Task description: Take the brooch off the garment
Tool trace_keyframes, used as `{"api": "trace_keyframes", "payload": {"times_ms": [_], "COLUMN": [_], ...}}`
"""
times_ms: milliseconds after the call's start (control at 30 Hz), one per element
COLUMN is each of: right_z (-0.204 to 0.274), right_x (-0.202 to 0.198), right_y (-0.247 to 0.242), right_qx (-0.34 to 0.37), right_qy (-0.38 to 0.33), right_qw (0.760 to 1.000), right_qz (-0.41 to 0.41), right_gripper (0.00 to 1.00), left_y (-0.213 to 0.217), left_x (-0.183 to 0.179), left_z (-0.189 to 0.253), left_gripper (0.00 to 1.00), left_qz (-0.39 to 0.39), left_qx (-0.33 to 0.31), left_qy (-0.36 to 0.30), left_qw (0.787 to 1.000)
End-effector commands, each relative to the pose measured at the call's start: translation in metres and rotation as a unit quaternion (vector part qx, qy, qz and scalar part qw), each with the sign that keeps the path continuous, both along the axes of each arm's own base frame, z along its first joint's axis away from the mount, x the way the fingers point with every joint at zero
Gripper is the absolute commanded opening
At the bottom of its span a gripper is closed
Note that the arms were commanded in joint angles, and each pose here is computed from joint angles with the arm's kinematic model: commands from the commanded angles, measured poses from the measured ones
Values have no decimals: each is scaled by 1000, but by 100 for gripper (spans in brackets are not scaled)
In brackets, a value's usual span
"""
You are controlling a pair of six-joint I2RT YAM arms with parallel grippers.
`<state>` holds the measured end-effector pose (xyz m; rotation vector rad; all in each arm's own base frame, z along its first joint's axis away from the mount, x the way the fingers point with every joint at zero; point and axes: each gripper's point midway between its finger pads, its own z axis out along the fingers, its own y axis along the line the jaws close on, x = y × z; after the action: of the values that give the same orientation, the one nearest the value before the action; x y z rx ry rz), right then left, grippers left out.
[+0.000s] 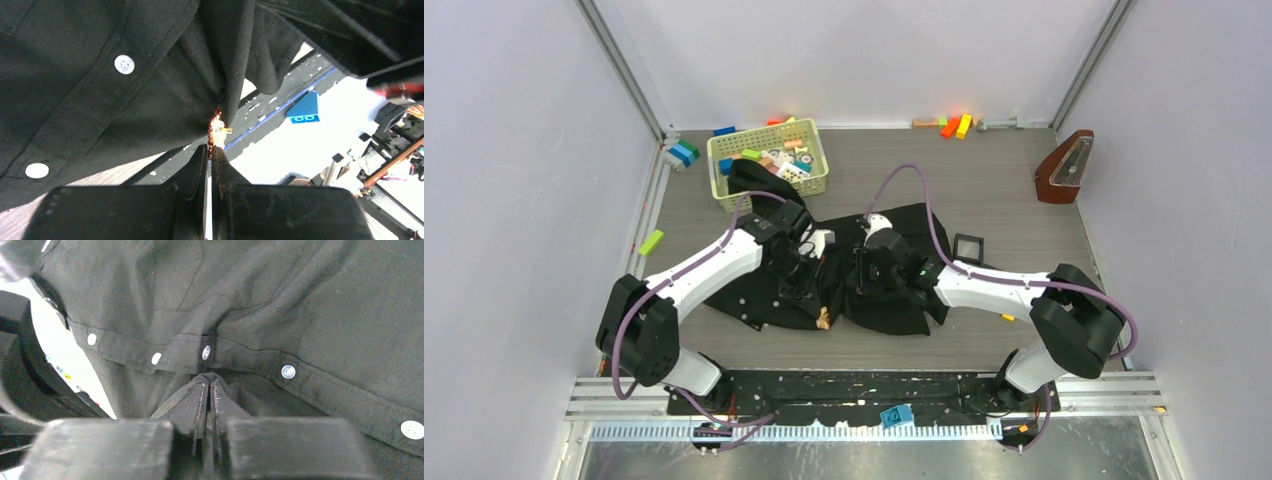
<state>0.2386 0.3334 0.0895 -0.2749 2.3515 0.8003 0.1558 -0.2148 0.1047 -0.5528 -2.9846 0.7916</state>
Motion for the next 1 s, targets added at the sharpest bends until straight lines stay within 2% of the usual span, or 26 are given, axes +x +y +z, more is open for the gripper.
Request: {"api": "trace_keyframes", "payload": {"times_ms": [0,33,67,133,200,400,500,600,800,967], "right_z": [25,27,29,34,41,63,67,72,84,86], "right_x": [20,16,11,6,0,-17,-25,-34,-42,-36], "right_y": [-9,-7,-5,-5,-6,-7,-3,6,19,26], "right_qx": [33,44,58,83,120,244,271,303,368,379], "right_qy": [-33,-29,-16,-4,7,29,42,55,76,80], "right_qw": [998,998,998,996,993,968,960,947,917,912], "right_qz": [-44,-35,-24,-16,-5,40,61,95,133,137], "right_gripper": [22,26,37,50,56,66,73,74,70,59], "left_y": [-16,-18,-21,-24,-24,-24,-27,-31,-42,-42], "left_x": [-8,-7,-6,-3,1,13,15,17,31,38], "left_z": [16,16,17,17,15,25,32,38,61,70], "left_gripper": [0,0,0,0,0,0,0,0,0,0], "left_qz": [-22,-20,-19,-16,-12,3,4,8,26,33], "left_qx": [-63,-72,-81,-91,-94,-127,-147,-169,-235,-251], "left_qy": [11,11,13,17,18,17,19,23,22,20], "left_qw": [998,997,996,996,995,992,989,985,971,967]}}
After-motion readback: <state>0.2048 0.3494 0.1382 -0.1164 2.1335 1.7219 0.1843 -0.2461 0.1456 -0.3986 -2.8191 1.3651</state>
